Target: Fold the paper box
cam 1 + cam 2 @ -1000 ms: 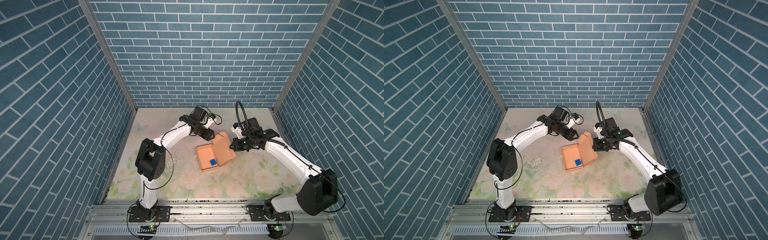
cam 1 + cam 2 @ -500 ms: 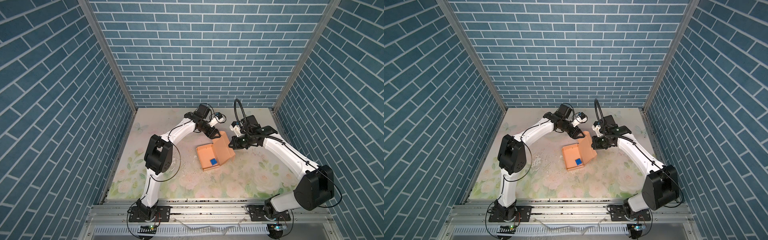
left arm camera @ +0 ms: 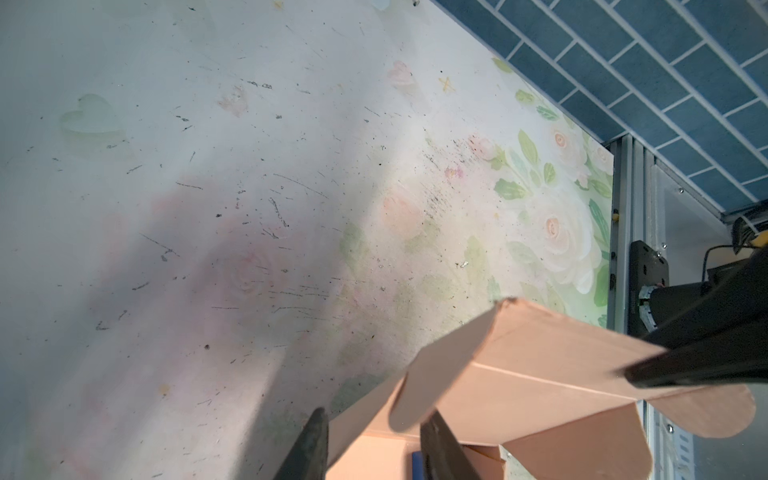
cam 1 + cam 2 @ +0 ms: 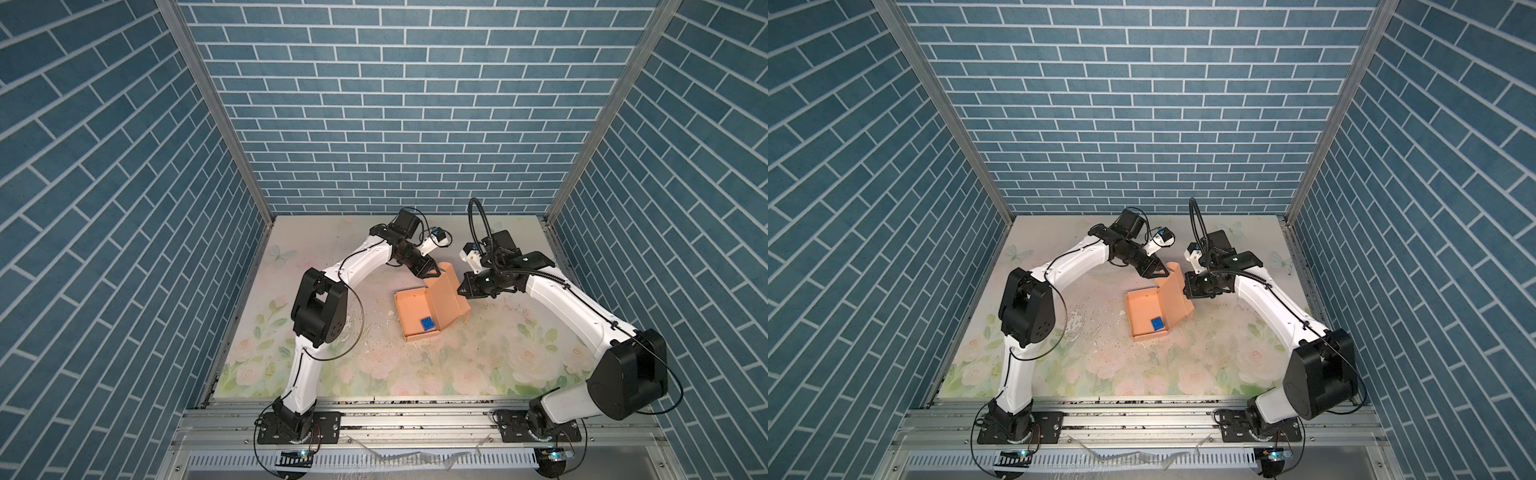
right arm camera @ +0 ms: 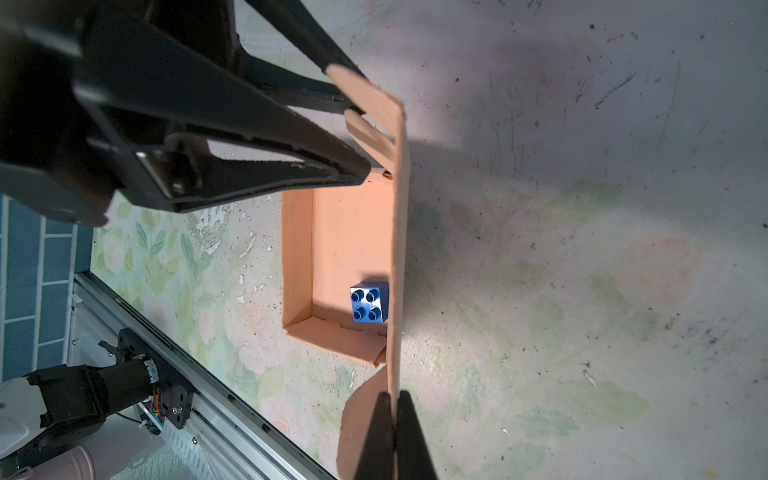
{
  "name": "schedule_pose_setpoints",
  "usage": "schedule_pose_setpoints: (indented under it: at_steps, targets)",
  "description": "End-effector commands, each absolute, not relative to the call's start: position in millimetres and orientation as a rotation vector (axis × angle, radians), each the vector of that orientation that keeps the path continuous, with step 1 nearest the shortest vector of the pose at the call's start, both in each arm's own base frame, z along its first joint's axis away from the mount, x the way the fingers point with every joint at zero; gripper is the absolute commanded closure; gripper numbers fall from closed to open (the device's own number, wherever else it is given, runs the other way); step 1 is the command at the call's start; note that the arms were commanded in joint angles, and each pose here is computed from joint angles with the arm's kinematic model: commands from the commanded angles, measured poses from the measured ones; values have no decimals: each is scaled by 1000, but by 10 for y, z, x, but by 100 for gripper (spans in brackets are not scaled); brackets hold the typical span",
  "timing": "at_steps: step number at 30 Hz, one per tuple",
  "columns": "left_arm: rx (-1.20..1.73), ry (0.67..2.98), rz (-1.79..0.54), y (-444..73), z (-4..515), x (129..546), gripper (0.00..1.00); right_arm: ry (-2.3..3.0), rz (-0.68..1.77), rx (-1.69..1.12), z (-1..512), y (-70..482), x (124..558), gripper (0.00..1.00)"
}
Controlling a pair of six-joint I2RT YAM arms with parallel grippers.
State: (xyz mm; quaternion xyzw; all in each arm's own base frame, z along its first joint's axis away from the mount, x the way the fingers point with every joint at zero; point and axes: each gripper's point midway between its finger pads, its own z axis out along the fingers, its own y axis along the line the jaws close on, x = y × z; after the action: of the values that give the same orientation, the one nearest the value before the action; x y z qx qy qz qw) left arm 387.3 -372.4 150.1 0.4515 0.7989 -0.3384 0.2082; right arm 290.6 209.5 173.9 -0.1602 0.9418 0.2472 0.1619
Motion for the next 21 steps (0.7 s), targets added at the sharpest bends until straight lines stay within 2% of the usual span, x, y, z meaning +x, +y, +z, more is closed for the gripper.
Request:
schedule_pose_setpoints:
  at_steps: [1,21]
  targets:
    - [1269,2231,-954,-3677,1504,3824,65,2648,695,-517,1782,2096,2941,100]
    - [1337,2213,-897,-3663,1364,3845,67,2621,723,-522,1833,2143,2978,100]
